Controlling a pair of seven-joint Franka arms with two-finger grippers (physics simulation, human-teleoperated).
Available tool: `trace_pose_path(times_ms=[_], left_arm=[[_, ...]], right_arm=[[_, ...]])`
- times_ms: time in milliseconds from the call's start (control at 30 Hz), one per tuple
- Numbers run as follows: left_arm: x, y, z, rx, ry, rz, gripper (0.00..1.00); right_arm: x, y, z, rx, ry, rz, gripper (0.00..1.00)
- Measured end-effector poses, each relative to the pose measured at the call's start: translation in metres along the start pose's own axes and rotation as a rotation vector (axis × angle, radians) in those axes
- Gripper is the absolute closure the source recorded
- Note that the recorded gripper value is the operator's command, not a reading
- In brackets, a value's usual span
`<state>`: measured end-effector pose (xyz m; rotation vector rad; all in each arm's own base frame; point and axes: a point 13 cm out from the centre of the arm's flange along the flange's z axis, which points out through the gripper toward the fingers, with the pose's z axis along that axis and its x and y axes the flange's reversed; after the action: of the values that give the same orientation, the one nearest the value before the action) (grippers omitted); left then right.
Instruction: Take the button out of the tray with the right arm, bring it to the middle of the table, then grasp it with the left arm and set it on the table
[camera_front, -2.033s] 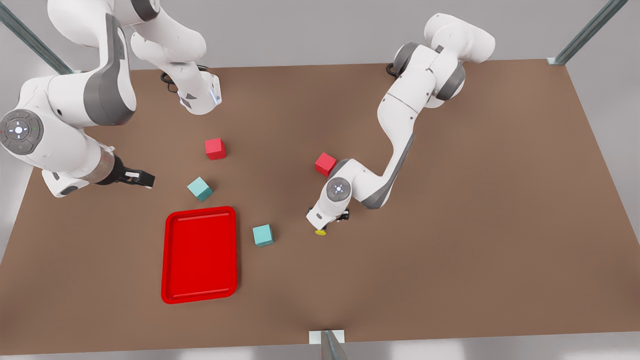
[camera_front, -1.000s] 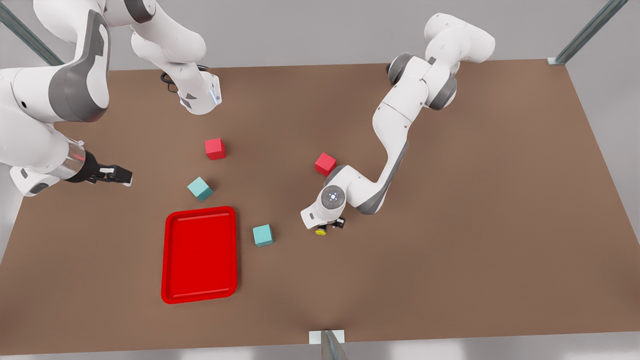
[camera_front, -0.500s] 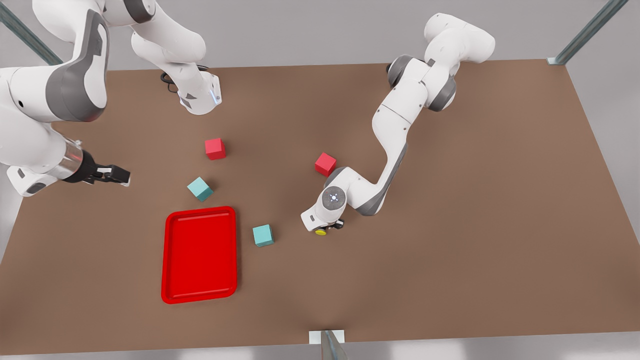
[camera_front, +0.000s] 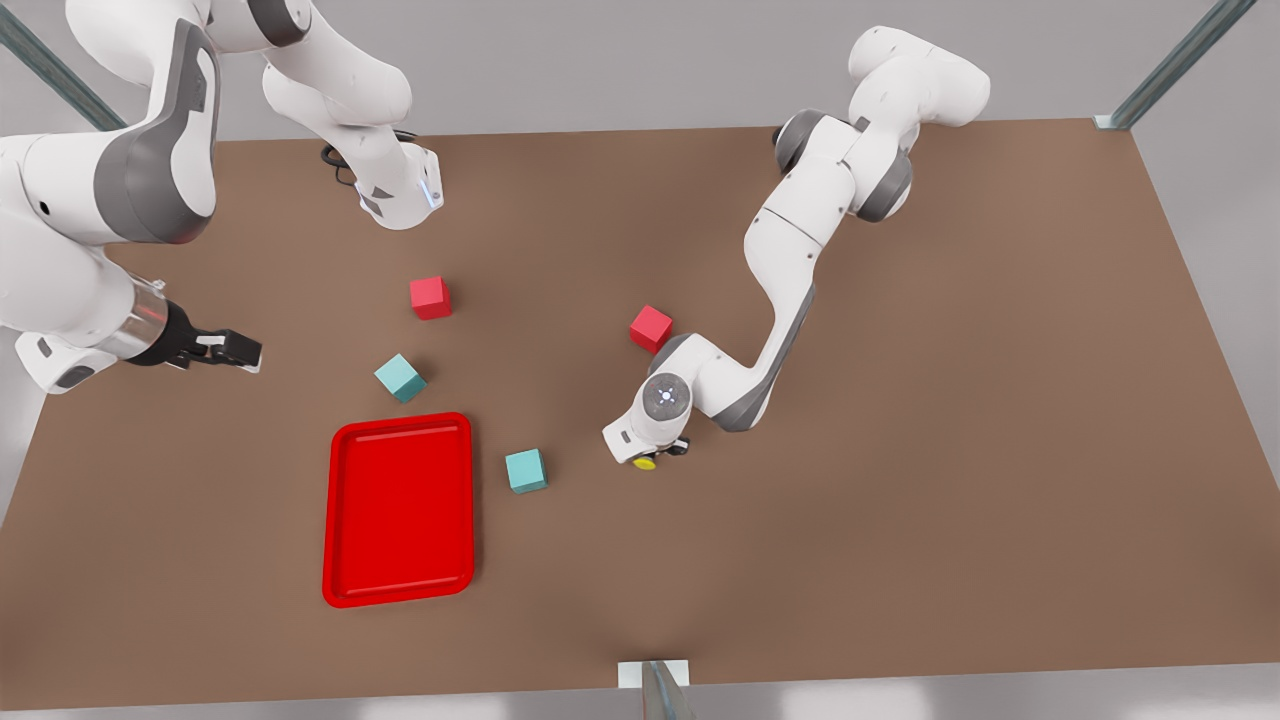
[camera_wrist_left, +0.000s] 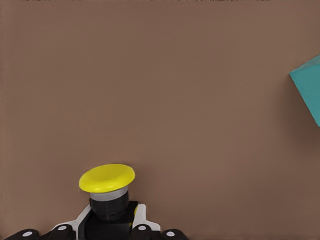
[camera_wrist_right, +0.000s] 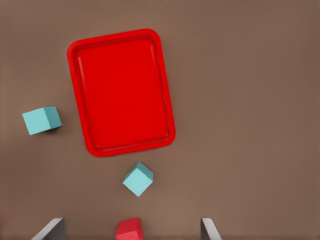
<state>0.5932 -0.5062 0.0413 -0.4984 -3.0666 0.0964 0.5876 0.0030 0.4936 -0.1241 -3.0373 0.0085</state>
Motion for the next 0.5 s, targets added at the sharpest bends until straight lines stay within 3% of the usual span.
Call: trace_pose_path(times_ms=[100, 200, 300, 500], left_arm=[[-0.005, 0.008, -0.012, -0.021, -0.012, -0.012, 0.51], [-0.020, 0.024, -0.045, -0.120, -0.084, -0.045, 0.51], [-0.045, 0.066, -0.091, -0.305, -0.221, -0.160, 0.51], [-0.031, 0.143, -0.149, -0.731, -0.406, -0.475, 0.51]], right_arm=[[0.000, 0.014, 0.005, -0.011, 0.011, -0.023, 0.00], [0.010, 0.110, 0.036, -0.029, 0.072, -0.178, 0.00], [0.023, 0.193, 0.096, -0.024, 0.180, -0.315, 0.00], [-0.033, 0.169, 0.157, -0.019, 0.163, -0.298, 0.00]])
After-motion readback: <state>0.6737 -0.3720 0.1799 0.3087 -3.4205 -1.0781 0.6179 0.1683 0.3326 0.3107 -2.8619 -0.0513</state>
